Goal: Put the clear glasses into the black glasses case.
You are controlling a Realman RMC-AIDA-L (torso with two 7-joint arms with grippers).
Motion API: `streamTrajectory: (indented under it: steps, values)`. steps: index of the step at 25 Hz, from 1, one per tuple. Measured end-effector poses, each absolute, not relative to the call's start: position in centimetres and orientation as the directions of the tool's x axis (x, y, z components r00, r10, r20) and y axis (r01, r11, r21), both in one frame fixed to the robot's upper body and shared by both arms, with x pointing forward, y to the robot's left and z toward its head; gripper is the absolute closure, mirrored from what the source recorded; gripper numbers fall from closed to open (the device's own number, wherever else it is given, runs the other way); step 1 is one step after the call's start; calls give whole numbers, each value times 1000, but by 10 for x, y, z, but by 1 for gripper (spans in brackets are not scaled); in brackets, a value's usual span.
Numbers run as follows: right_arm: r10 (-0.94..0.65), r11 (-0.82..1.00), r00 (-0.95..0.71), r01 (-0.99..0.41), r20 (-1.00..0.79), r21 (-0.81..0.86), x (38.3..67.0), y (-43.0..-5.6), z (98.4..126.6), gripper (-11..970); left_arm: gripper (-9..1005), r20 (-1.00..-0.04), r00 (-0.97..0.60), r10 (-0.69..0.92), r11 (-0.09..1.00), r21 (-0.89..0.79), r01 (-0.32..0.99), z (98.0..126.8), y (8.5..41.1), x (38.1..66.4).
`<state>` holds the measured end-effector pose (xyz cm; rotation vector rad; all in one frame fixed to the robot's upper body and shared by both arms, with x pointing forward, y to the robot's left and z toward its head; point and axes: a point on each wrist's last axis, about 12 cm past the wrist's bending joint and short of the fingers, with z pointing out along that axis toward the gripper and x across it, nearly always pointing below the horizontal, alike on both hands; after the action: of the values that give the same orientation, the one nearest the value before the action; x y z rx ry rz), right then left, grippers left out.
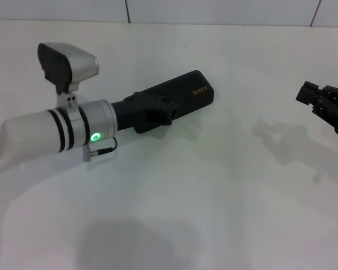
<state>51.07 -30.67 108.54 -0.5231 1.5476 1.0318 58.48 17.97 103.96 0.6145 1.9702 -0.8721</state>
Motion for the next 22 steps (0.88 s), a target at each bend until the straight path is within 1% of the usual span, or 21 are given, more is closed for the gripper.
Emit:
streamTrajectory:
  steps: [4,5,7,8,9,11,12,14,17,21,22]
  values:
    - [204,519,-254,-791,-946,324,512,-307,1086,796,935,-858,-508,75,635,-352,688,1036,183,580]
    - [203,519,-253,-791,-946,324,512,-307,1086,796,935,-861,-503,69,623,-357,696,1037,183,579]
    - [203,522,-251,-790,-946,322,511,-308,1086,796,935,-896,-440,62,551,-337,763,1050,181,576]
    - [204,524,-252,-788,-946,323,510,-309,1086,796,935,-918,-391,58,500,-312,808,1058,180,572]
    - [203,524,-252,-788,-946,322,510,-310,1086,796,935,-952,-302,42,425,-256,868,1071,179,566]
    - [200,521,-254,-790,-946,322,510,-310,1086,796,935,-991,-134,-21,336,-133,932,1096,185,550]
    - [197,519,-255,-792,-947,321,510,-310,1086,795,935,-996,-70,-48,320,-82,944,1106,189,542]
    - [195,516,-253,-795,-948,319,510,-310,1086,795,935,-997,11,-72,312,-12,950,1121,193,531]
    - [196,513,-248,-799,-949,315,508,-312,1087,795,935,-995,72,-67,320,47,946,1131,200,521]
    - [156,495,-251,-817,-955,296,511,-311,1090,794,935,-998,50,-48,367,29,930,1125,217,514]
    - [137,487,-253,-825,-958,287,512,-311,1090,794,915,-999,26,-39,384,9,923,1121,223,512]
